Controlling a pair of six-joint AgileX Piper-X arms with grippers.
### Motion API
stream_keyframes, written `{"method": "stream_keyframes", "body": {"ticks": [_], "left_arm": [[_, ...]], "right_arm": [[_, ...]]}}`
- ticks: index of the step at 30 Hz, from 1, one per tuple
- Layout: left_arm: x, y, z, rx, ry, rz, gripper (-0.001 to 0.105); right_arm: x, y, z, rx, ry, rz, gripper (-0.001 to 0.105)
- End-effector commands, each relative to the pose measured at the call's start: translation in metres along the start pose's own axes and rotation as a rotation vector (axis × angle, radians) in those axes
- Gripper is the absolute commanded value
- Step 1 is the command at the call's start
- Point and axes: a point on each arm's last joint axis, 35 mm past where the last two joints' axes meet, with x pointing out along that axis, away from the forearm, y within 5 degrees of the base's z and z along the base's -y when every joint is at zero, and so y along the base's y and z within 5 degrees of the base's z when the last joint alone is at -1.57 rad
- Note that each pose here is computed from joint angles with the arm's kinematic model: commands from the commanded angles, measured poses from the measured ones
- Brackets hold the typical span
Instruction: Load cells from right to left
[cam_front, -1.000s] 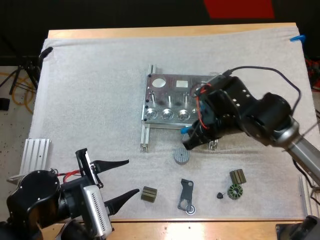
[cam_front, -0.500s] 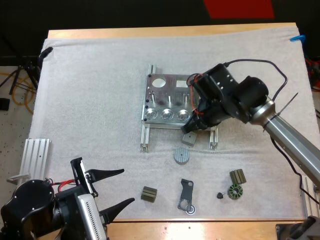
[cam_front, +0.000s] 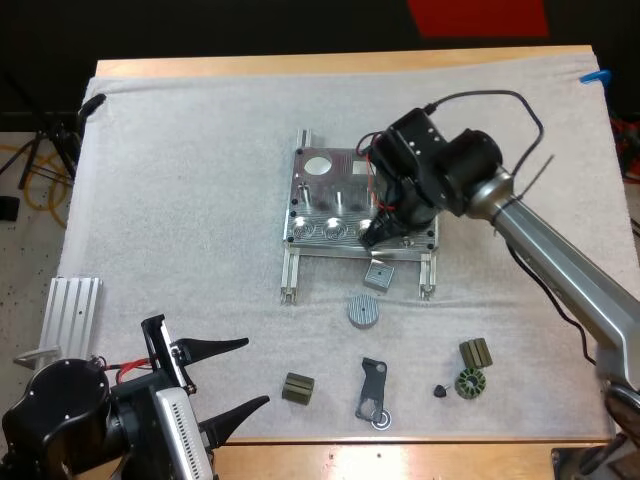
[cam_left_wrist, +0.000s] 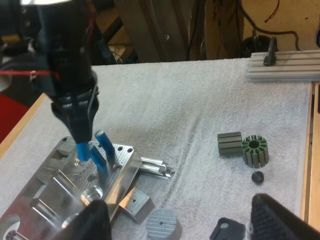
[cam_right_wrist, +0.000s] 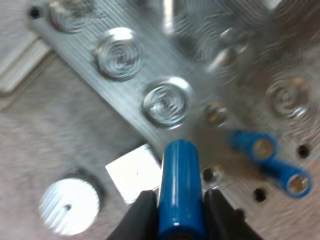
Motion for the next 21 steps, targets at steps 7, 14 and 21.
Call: {"method": "stream_keyframes", "body": {"ticks": [7,14,21], "left_arm": [[-0.002,-0.001,0.001,-0.004,-0.009,-0.002,0.059],[-0.002,-0.001,0.001,-0.004,-0.012,-0.010,0.059],[-0.002,-0.001,0.001,-0.004,-0.012,-0.010,0.059]], "right_arm": [[0.015,-0.009,0.011,-0.081,0.074,-0.059,0.016],[0.035,-0.010,0.011,-0.122,0.137,-0.074,0.016],[0.048,-0.011,0.014,-0.147,0.134,-0.075,0.016]]}}
